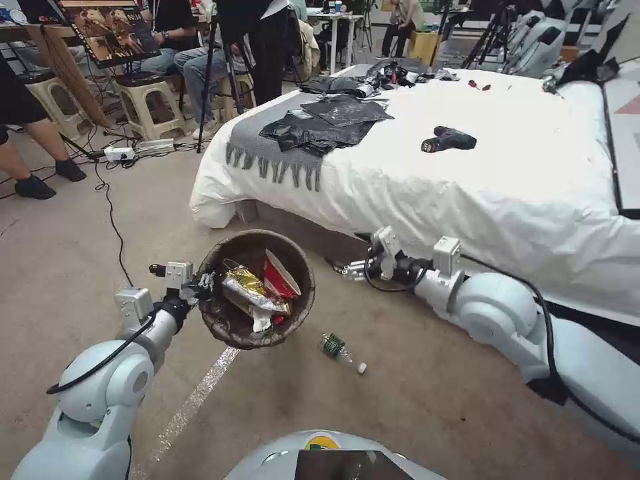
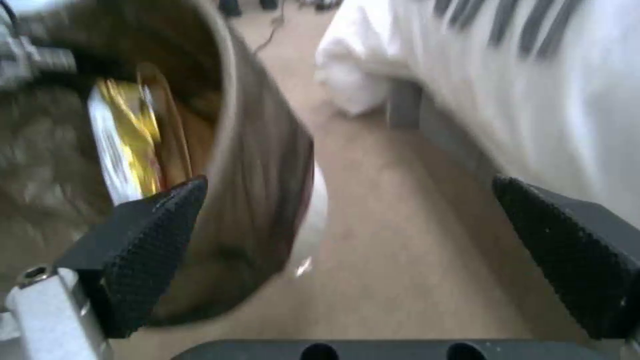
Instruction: Pick up the trash bin, then pick up the garbage from the floor and place it into the trash bin.
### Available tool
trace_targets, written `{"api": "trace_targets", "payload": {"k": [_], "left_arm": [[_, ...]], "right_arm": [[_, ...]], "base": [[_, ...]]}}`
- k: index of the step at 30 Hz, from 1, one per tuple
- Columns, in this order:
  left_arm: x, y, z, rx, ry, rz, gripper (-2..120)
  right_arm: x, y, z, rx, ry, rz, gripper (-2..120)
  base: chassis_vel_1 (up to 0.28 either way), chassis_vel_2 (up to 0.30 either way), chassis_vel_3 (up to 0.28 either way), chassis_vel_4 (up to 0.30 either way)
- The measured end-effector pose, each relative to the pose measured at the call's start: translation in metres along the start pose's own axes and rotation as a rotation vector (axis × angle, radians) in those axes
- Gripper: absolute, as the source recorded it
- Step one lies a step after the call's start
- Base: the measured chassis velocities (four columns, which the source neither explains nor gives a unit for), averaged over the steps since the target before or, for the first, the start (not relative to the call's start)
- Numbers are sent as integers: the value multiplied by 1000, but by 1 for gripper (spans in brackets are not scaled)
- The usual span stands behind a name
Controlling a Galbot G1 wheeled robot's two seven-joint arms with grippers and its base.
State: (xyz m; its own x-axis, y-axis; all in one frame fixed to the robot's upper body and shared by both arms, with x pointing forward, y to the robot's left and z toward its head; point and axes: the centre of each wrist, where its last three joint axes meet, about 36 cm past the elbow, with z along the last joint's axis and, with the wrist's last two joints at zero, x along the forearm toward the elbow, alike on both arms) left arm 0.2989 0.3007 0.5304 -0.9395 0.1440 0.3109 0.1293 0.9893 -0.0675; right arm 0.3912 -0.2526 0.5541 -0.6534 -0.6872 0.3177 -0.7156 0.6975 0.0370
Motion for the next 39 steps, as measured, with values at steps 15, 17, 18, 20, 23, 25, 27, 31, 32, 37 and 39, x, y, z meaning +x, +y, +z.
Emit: {"api": "trace_targets", "payload": {"k": [15,17,18,20,23,25,27,31,32,37,39], "left_arm": [[2,0,-3,-2,-10,3,2],[2,0,-3,-3,-11,4,2],[2,0,-3,-4,-12,6,2],[2,0,-4,-5,-11,9,2],[2,0,-4,-5,-10,11,2],[1,0,-4,-6,-10,14,2],[1,-1,-4,-6,-11,17,2],[-1,-1,-4,-7,-11,21,2],[-1,-1,-4,-7,-11,21,2],[-3,-2,-4,-9,-10,30,2],[-4,-2,-4,-10,-9,32,2]], "right_arm": [[-13,-24,92,-51,177,-32,100],[-14,-26,98,-51,187,-31,100],[-14,-28,103,-51,196,-30,100],[-16,-33,116,-52,220,-26,100],[-16,-36,125,-55,240,-28,100],[-17,-37,136,-61,265,-32,100],[-18,-38,141,-65,277,-31,100],[-19,-39,149,-69,293,-25,100],[-19,-39,149,-69,294,-24,100],[-21,-40,163,-73,322,-13,100],[-23,-40,169,-73,333,-9,100]], "base": [[0,0,0,0],[0,0,0,0],[0,0,0,0],[0,0,0,0],[0,0,0,0],[0,0,0,0],[0,0,0,0],[0,0,0,0],[0,0,0,0],[0,0,0,0],[0,0,0,0]]}}
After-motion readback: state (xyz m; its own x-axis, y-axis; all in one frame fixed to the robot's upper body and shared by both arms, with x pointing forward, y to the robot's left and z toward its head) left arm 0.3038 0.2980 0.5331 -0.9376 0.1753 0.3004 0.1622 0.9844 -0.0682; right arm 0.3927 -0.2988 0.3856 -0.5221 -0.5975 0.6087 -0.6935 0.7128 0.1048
